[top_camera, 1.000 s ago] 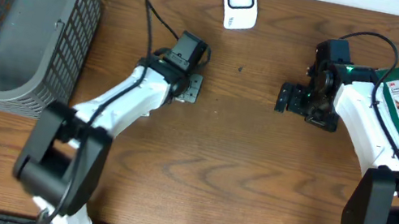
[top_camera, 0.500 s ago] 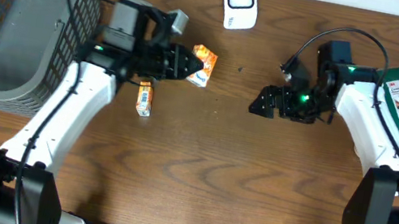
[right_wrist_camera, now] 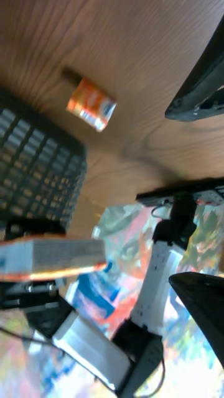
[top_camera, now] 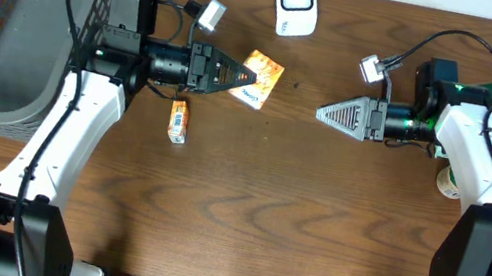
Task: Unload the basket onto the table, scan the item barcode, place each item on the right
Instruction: 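Lift the tissue pack and bring it toward the right gripper, then grasp the tissue pack with right gripper and open the left gripper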
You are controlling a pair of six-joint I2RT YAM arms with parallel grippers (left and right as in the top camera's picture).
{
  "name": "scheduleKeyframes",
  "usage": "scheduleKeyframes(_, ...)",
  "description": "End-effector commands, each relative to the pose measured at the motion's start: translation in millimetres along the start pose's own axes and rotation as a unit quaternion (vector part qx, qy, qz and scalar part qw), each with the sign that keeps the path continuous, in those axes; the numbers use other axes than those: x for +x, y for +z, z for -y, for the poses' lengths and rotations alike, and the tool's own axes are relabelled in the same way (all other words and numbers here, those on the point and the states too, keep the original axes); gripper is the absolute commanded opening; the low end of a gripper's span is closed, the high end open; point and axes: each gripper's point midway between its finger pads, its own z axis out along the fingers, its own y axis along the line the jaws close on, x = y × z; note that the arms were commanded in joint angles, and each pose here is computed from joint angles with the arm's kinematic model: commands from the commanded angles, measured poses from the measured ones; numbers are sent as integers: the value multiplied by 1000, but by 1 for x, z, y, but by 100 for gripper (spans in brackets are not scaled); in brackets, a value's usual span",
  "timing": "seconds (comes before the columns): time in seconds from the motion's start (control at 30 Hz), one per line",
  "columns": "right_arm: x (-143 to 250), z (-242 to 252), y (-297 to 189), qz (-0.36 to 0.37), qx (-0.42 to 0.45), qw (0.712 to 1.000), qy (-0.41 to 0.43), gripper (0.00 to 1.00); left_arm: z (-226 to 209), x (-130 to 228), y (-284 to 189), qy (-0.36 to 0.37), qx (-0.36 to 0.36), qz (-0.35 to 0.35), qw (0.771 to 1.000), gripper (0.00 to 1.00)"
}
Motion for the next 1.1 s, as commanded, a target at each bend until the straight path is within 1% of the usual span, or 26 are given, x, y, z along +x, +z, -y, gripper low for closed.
scheduleKeyframes(0.0, -3, -17, 12, 6, -50, 998, -28, 70, 7, -3, 5, 15, -10, 3, 1000, 14)
scheduleKeyframes(0.07, -2, -18, 17, 0, -54, 998, -37, 69, 4, -3, 9, 18, -21, 4, 1000, 14)
scheduleKeyframes(0.27, -5, -19, 29, -13, -62, 997, -50, 70, 13, -3, 20, 47, -10, -3, 999, 14)
scheduleKeyframes(0.5, -15, -19, 39, -24, -68, 996, -50, 71, 19, -8, 23, 55, -2, 2, 998, 14)
scheduleKeyframes(0.8, -15, -27, 55, -43, -80, 995, -49, 68, 20, -9, 23, 56, -2, 3, 998, 14)
scheduleKeyframes(1.07, -20, -47, 53, -40, -82, 991, -94, 68, 20, -9, 24, 56, -2, 2, 998, 14)
